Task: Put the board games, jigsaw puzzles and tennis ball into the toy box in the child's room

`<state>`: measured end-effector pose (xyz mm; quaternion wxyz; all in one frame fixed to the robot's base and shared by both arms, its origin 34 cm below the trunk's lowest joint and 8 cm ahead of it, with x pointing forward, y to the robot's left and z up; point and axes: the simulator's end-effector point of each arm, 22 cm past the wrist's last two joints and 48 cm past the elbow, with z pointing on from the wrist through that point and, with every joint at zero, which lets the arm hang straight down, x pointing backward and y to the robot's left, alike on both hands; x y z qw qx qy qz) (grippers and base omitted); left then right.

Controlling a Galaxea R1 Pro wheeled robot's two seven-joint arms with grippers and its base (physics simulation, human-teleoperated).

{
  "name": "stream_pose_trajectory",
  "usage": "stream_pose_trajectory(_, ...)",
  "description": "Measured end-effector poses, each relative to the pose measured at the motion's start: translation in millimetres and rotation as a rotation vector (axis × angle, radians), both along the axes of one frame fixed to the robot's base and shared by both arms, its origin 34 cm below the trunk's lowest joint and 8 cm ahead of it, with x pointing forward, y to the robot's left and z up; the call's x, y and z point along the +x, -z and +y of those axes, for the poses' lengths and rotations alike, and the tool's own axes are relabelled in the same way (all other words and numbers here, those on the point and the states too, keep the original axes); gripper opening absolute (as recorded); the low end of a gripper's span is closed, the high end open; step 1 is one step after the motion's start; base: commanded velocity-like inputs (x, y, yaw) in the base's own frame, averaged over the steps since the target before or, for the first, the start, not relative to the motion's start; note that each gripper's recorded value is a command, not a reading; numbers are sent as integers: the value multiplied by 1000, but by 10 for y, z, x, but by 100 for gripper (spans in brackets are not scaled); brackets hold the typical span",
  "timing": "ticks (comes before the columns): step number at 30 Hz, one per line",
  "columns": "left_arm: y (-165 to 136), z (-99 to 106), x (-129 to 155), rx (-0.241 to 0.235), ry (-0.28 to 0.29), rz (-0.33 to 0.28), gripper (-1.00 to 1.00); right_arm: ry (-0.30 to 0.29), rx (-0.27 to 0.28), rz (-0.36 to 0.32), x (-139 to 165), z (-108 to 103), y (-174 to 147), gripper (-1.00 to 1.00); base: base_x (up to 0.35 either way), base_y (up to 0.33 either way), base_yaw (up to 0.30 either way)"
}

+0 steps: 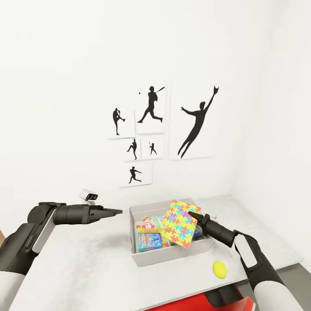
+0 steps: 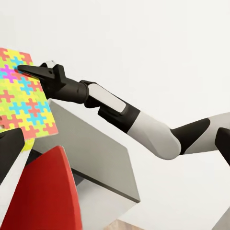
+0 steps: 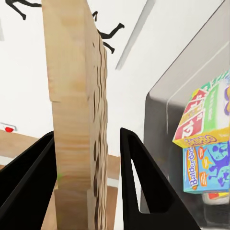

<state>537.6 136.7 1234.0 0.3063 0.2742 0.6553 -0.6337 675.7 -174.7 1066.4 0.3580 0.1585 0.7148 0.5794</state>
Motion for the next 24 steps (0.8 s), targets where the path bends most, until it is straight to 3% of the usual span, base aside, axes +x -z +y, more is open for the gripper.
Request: stream_pose_trajectory(24, 2, 3, 2, 0, 0, 0, 100, 1, 0, -1, 3, -3, 0, -100, 51, 0, 0)
